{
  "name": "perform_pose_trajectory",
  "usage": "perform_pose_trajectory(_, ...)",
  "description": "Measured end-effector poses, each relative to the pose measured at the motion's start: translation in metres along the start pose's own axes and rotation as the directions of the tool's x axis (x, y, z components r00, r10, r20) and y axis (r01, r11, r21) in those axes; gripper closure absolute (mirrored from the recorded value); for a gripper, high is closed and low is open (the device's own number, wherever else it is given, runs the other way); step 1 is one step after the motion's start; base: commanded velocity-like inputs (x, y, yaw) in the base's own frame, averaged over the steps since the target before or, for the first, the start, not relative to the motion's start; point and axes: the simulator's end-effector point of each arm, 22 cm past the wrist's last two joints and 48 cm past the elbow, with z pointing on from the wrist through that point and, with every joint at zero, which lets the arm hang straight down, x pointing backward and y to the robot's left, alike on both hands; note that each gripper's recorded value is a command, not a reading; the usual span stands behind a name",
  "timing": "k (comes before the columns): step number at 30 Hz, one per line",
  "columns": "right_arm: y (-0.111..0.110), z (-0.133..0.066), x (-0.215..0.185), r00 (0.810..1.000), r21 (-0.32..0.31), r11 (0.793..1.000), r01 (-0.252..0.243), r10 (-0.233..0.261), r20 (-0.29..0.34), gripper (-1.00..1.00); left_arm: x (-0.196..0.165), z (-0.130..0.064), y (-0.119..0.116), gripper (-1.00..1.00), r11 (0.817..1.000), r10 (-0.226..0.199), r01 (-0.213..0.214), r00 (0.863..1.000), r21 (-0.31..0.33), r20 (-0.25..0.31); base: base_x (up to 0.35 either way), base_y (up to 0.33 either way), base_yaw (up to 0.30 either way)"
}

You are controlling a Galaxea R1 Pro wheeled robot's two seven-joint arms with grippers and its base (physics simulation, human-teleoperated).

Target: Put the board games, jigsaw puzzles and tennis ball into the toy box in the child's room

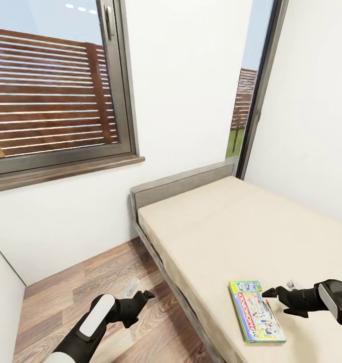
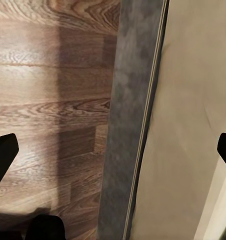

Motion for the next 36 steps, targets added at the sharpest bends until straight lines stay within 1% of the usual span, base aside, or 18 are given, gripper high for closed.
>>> perform_pose_trajectory(10,0.0002,0.0003,0.0002,1.000,0.000,1.000,0.000,0.000,0.000,-1.00,0.0000,-0.0001,0.0000,-1.00,1.000,0.000,0.000,1.000,0.000,0.000,0.000,0.000,0.120)
perform_pose_trajectory(29,0.0003,0.0006,0.0005,1.000,0.000,1.000,0.000,0.000,-0.002,-1.00,0.0009,0.0004,0.0000,-1.00,1.000,0.002,-0.002,1.000,-0.001,0.001,0.000,0.000,0.250)
perform_pose_trajectory(36,0.0004,0.0008,0.0007,1.000,-0.001,1.000,0.000,0.000,-0.001,-1.00,0.0054,0.0019,0.0009,-1.00,1.000,0.002,-0.002,1.000,-0.001,-0.004,0.000,0.000,0.137)
